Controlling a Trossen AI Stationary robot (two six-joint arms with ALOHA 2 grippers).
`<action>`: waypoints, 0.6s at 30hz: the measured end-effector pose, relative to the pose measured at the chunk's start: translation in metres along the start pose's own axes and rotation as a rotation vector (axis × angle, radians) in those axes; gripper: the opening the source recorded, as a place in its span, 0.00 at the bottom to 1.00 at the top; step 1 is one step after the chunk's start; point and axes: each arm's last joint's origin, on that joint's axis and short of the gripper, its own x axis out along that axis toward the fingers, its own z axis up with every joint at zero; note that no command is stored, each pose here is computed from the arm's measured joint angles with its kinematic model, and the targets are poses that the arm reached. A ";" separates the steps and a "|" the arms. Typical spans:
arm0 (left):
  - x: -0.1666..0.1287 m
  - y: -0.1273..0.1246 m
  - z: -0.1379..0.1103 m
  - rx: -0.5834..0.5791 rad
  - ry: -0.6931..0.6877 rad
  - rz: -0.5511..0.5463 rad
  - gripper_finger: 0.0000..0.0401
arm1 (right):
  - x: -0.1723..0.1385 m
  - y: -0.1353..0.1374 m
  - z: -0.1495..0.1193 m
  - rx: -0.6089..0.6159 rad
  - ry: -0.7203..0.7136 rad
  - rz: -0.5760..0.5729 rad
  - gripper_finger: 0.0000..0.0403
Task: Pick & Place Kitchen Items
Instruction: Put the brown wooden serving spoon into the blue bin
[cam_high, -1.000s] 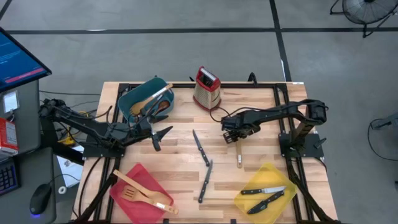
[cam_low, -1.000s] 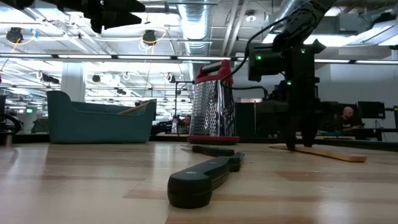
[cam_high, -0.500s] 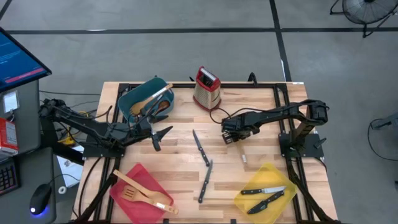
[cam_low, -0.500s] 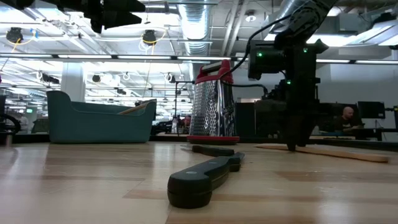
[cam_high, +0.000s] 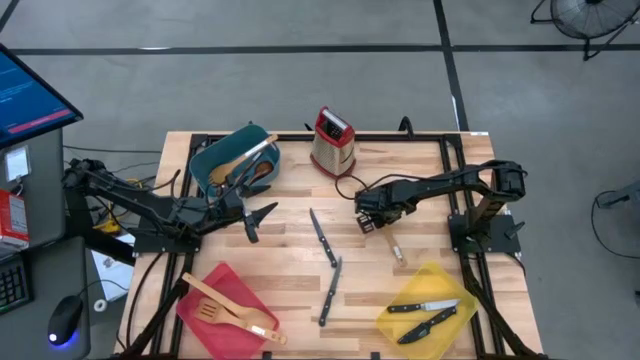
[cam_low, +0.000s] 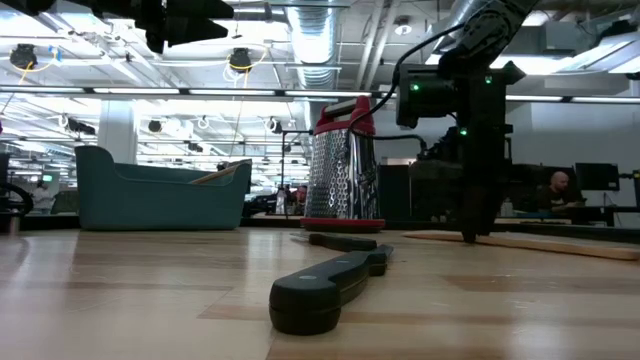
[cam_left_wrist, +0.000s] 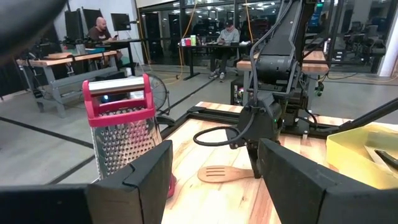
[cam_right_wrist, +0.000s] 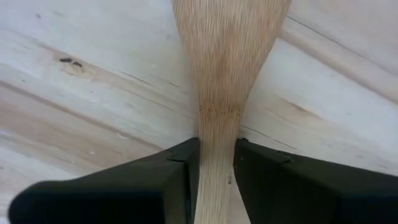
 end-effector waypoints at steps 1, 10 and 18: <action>0.000 0.000 0.000 0.000 0.000 0.000 0.54 | -0.002 0.001 0.001 -0.012 -0.004 0.004 0.20; 0.000 0.000 0.000 -0.003 -0.003 0.000 0.54 | -0.031 0.020 0.010 -0.116 -0.099 0.090 0.20; 0.000 0.000 0.002 -0.016 -0.016 0.000 0.54 | -0.092 0.020 0.007 -0.131 -0.287 0.262 0.20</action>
